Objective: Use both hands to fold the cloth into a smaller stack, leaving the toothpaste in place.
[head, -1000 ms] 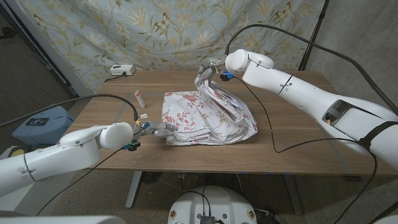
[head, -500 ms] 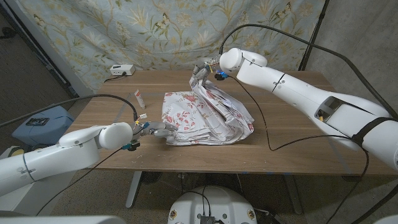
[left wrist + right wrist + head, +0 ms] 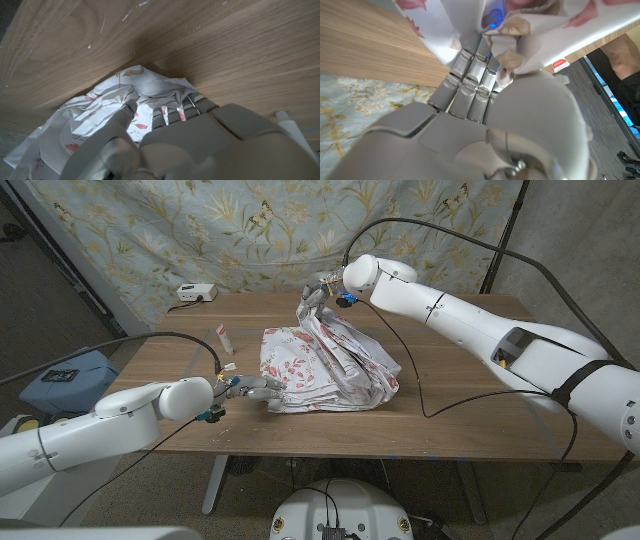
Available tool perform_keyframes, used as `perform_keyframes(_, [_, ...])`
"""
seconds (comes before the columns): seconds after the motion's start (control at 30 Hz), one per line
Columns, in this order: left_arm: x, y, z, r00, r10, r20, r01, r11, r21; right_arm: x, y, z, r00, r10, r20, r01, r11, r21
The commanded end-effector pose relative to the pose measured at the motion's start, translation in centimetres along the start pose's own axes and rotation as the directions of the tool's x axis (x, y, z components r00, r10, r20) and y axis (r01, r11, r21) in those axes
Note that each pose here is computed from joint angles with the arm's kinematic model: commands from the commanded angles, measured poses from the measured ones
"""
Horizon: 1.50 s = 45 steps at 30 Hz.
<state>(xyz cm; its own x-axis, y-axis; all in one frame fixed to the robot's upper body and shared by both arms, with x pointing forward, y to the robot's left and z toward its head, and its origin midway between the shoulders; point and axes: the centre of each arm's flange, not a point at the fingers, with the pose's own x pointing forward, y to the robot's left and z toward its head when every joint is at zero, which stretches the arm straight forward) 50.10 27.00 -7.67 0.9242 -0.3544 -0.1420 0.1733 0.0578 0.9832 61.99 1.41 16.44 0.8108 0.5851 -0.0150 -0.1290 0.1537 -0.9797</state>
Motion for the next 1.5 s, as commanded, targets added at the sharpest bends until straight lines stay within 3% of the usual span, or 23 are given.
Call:
perform_keyframes(0.03, [0.1, -0.3, 0.2, 1.0, -0.007, 0.015, 0.007, 1.0, -0.008, 1.6, -0.5, 0.9, 1.0, 0.014, 0.01, -0.014, 1.0, -0.002])
perform_keyframes(0.6, [0.2, -0.4, 0.3, 1.0, -0.01, 0.018, 0.01, 1.0, -0.012, 3.2, -1.0, 2.2, 0.999, 0.032, 0.023, -0.031, 0.999, -0.013])
perform_keyframes(1.5, [0.3, -0.3, 0.6, 1.0, -0.012, 0.027, 0.012, 1.0, -0.014, 5.6, 0.4, 2.5, 0.995, 0.097, -0.003, -0.097, 0.995, 0.006])
